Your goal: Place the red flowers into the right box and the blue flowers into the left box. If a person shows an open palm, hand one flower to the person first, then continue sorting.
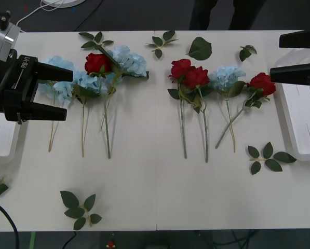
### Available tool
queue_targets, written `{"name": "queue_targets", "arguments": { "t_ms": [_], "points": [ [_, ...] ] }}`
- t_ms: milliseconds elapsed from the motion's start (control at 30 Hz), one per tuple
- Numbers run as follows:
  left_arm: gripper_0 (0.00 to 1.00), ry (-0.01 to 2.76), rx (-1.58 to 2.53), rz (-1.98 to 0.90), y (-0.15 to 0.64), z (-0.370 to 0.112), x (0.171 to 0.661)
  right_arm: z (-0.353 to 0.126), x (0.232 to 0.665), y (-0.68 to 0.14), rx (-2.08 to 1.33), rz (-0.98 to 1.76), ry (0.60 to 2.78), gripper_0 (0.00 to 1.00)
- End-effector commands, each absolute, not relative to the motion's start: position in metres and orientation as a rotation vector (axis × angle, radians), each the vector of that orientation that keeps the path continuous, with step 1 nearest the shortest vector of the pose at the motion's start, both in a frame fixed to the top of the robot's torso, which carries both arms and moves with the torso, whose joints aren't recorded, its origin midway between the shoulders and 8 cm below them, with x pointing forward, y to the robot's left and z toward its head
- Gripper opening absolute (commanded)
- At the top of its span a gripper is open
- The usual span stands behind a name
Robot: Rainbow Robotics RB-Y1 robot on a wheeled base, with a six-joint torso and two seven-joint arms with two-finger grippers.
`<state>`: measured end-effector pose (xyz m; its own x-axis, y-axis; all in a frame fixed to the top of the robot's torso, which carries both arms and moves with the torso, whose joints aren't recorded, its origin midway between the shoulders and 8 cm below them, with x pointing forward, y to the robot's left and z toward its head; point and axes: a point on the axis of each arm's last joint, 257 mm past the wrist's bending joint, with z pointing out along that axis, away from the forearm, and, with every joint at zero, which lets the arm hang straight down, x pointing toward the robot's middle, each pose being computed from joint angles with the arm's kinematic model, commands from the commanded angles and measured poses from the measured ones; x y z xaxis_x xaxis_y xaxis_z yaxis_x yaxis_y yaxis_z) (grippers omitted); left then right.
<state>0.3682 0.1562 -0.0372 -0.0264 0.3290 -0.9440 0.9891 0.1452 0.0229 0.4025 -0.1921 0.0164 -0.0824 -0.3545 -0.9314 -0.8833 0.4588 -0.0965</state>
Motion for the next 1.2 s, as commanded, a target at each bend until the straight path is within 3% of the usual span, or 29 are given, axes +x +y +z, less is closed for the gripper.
{"name": "queue_targets", "arguments": {
  "t_ms": [33,300,533,800,1200],
  "points": [
    [1.0,1.571,1.259,-1.037,0.155,-0.069,0.359,-0.005,0.393,-0.201,-1.138,0.591,1.717,1.0],
    [1.0,1.628,1.267,-0.921,0.168,-0.064,0.373,-0.018,0.404,-0.214,-1.026,0.54,1.851,1.0],
    [1.0,1.862,1.219,-0.701,0.197,-0.037,0.411,-0.052,0.43,-0.236,-0.617,0.479,2.149,1.0],
    [1.0,2.138,1.002,-0.463,0.222,-0.022,0.459,-0.104,0.463,-0.254,-0.096,0.393,2.338,1.0],
    [1.0,2.499,0.325,-0.409,0.316,-0.085,0.511,-0.178,0.534,-0.253,0.523,0.303,2.376,1.0]
  ]
}}
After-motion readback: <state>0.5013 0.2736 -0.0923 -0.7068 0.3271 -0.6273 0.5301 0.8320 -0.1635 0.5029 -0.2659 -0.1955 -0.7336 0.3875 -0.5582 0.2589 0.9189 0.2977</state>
